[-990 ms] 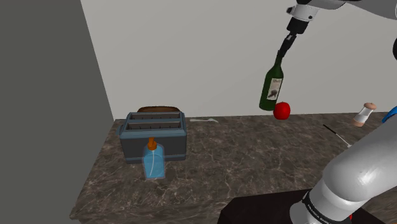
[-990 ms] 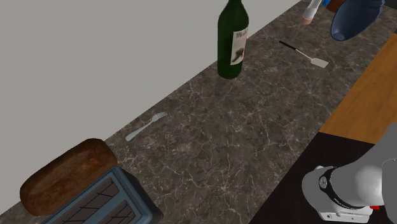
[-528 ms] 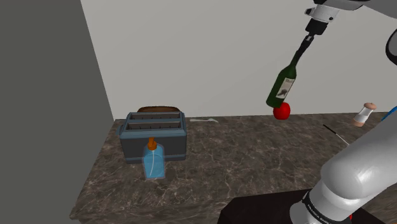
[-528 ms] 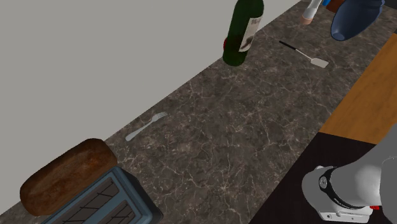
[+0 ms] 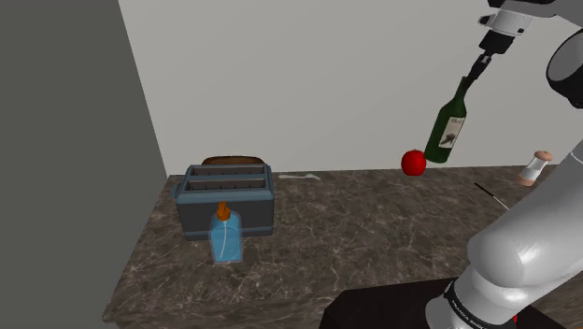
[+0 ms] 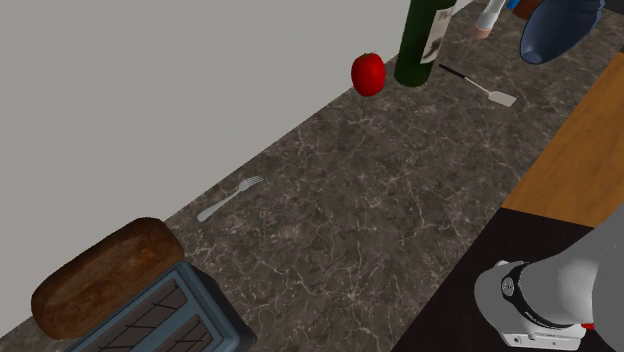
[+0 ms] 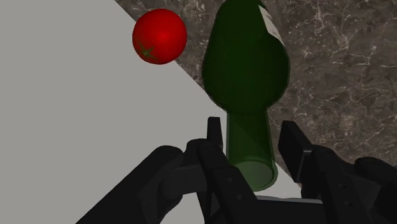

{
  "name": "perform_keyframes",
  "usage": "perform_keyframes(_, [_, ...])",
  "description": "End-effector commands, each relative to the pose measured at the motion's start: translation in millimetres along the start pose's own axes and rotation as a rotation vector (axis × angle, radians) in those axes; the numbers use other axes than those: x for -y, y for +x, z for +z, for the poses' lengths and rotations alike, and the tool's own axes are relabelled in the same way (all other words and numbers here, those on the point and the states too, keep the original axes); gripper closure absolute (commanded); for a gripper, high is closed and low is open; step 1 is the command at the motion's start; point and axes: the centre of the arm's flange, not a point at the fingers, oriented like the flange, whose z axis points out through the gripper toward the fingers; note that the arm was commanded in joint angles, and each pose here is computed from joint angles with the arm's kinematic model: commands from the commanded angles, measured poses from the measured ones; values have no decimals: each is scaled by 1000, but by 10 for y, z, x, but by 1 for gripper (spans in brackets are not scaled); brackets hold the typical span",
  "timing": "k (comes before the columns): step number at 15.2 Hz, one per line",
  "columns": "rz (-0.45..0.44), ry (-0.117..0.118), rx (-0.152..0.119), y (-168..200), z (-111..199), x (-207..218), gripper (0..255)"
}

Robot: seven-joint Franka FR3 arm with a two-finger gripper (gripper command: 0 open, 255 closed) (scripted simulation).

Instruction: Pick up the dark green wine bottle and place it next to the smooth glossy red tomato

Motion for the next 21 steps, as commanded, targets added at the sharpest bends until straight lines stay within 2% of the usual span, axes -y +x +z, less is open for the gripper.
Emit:
perform_keyframes(1, [-2, -1, 0, -208, -30, -188, 255])
perform_keyframes(3, [-2, -1, 0, -396, -54, -346, 255])
perform_keyframes(21, [-2, -1, 0, -559, 880, -291, 255])
